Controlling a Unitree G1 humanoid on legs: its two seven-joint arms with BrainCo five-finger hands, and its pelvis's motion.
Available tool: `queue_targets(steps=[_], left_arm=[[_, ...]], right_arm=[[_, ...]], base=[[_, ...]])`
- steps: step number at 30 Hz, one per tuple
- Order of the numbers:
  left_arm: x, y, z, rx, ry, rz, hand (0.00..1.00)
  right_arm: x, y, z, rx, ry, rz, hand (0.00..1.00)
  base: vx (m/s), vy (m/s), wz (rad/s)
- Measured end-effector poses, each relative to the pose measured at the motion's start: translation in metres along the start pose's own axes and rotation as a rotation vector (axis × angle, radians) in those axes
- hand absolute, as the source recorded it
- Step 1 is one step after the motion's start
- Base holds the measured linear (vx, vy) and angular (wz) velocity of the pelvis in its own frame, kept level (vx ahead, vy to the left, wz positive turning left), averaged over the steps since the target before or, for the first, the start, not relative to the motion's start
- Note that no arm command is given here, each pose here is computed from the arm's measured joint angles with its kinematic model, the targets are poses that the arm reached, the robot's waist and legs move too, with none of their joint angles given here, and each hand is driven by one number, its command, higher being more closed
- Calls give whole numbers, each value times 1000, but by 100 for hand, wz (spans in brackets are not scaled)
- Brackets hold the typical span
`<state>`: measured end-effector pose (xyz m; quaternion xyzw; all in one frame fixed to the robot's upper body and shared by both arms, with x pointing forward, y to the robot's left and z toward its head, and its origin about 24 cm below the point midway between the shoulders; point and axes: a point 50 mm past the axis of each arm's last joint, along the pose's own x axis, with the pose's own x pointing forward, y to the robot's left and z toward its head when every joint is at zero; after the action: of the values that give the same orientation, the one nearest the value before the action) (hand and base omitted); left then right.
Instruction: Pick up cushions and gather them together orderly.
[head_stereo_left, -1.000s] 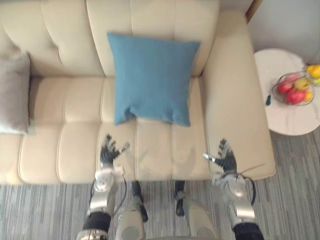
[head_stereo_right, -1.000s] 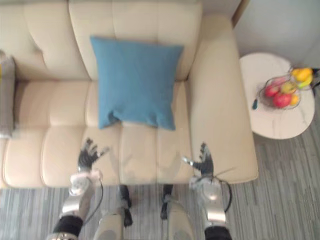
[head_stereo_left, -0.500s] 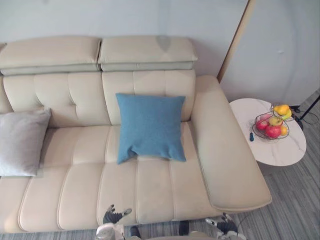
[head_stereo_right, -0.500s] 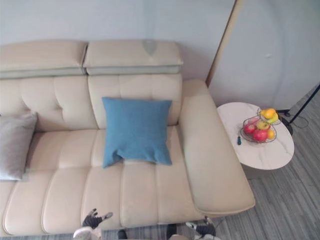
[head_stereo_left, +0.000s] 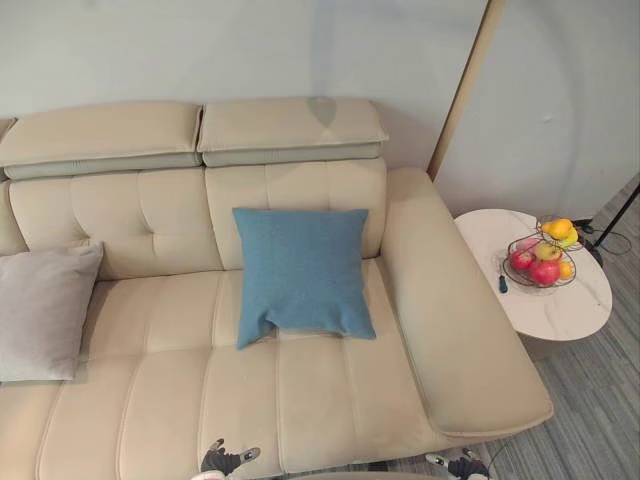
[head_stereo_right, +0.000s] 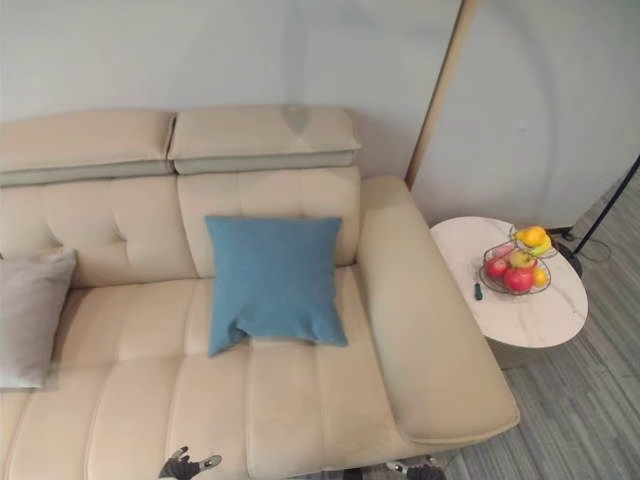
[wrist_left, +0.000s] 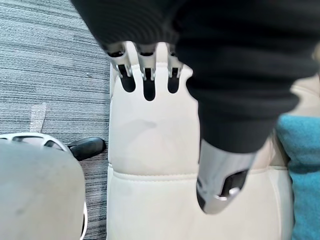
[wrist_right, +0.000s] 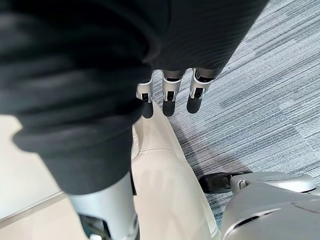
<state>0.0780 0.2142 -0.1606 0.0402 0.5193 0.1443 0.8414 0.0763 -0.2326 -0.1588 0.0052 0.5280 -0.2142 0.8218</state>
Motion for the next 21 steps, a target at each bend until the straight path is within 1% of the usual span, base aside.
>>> queue_targets(steps=[5, 11, 13, 15, 17, 18, 19, 20, 21], left_arm=[[0, 0, 1, -18, 0, 2, 0], [2, -3, 8, -50, -16, 11, 0], [5, -6, 19, -51, -32, 6, 0], [6, -10, 26, -50, -49, -1, 0], [9, -16, 49, -29, -111, -17, 0], [9, -17, 51, -32, -120, -17, 0], [10, -19, 67, -35, -165, -19, 0], [9, -20, 71, -36, -179, -21, 0], [9, -19, 81, -34, -223, -16, 0]], right_arm=[[0, 4, 3, -3, -6, 6, 0], [2, 20, 16, -28, -35, 39, 0], [2, 34, 36, -50, -95, 69, 0], [1, 42, 47, -60, -140, 83, 0], [-3, 52, 60, -95, -197, 111, 0], [-3, 53, 62, -97, -206, 112, 0], [-4, 54, 65, -89, -225, 111, 0], [-4, 54, 63, -90, -217, 110, 0], [-5, 53, 51, -88, -183, 110, 0]], base=[[0, 0, 2], [-23, -13, -18], [-107, -14, -75], [-116, -9, -84], [-209, 2, -108], [-179, 6, -70], [-139, -2, -29], [-121, -50, -2], [-69, -78, 12]])
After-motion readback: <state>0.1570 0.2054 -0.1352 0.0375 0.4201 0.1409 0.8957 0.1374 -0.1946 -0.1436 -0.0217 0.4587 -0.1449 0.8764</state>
